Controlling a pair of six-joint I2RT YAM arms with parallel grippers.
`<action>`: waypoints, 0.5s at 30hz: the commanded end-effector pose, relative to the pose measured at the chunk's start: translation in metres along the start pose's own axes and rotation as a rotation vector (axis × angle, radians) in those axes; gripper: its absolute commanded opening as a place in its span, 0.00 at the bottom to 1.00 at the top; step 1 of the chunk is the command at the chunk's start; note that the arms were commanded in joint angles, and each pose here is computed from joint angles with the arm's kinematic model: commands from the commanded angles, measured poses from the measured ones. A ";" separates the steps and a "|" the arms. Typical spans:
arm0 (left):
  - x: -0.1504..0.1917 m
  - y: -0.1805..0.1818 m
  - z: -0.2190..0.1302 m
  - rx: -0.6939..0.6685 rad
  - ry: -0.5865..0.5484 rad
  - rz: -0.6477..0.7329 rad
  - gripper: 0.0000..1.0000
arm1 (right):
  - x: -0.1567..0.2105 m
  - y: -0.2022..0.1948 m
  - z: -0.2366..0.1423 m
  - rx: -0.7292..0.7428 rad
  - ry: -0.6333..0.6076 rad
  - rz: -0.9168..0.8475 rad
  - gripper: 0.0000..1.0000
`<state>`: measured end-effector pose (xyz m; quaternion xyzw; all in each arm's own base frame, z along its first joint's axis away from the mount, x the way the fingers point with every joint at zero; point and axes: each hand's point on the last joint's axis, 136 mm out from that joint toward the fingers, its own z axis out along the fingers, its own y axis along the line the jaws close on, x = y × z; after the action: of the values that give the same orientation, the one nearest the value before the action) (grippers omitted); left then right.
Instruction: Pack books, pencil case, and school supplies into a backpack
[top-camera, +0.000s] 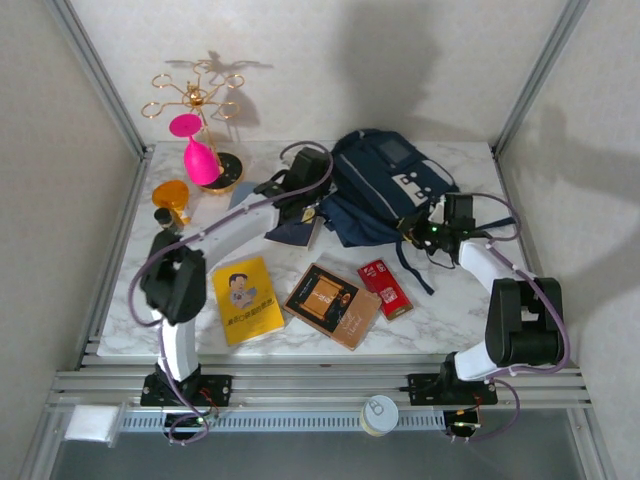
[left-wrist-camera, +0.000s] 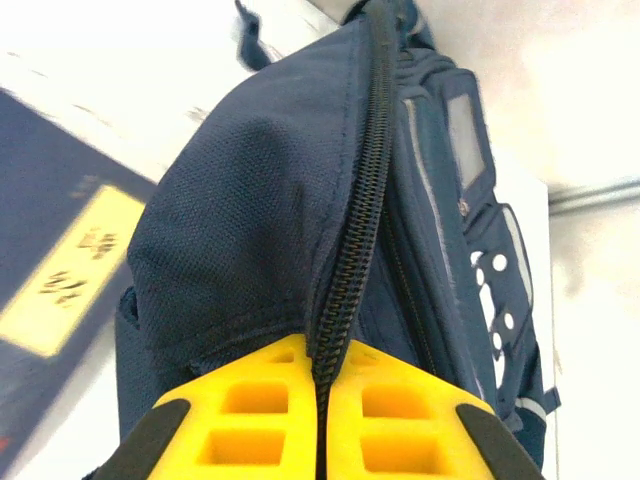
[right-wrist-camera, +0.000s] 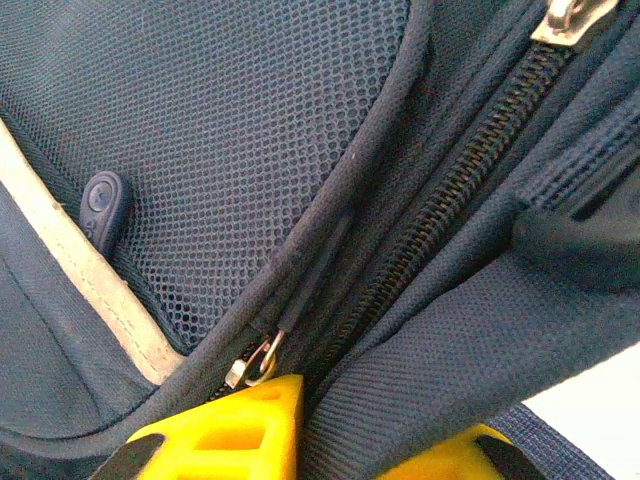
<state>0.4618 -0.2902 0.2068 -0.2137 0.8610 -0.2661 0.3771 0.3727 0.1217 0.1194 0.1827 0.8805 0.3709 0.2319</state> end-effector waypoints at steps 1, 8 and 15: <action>-0.008 0.030 -0.032 -0.067 -0.058 -0.044 0.00 | 0.012 0.036 0.004 -0.080 0.048 -0.091 0.19; 0.001 0.103 -0.025 -0.190 -0.019 -0.028 0.00 | 0.069 0.068 0.030 -0.170 0.186 -0.124 0.28; -0.018 0.139 -0.018 -0.236 0.016 -0.007 0.31 | 0.061 0.065 0.006 -0.087 0.142 -0.136 0.55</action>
<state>0.4270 -0.1715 0.1299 -0.2745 0.8896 -0.1508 0.3325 0.3314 0.2074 0.1216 0.0883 0.8922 0.4079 0.1724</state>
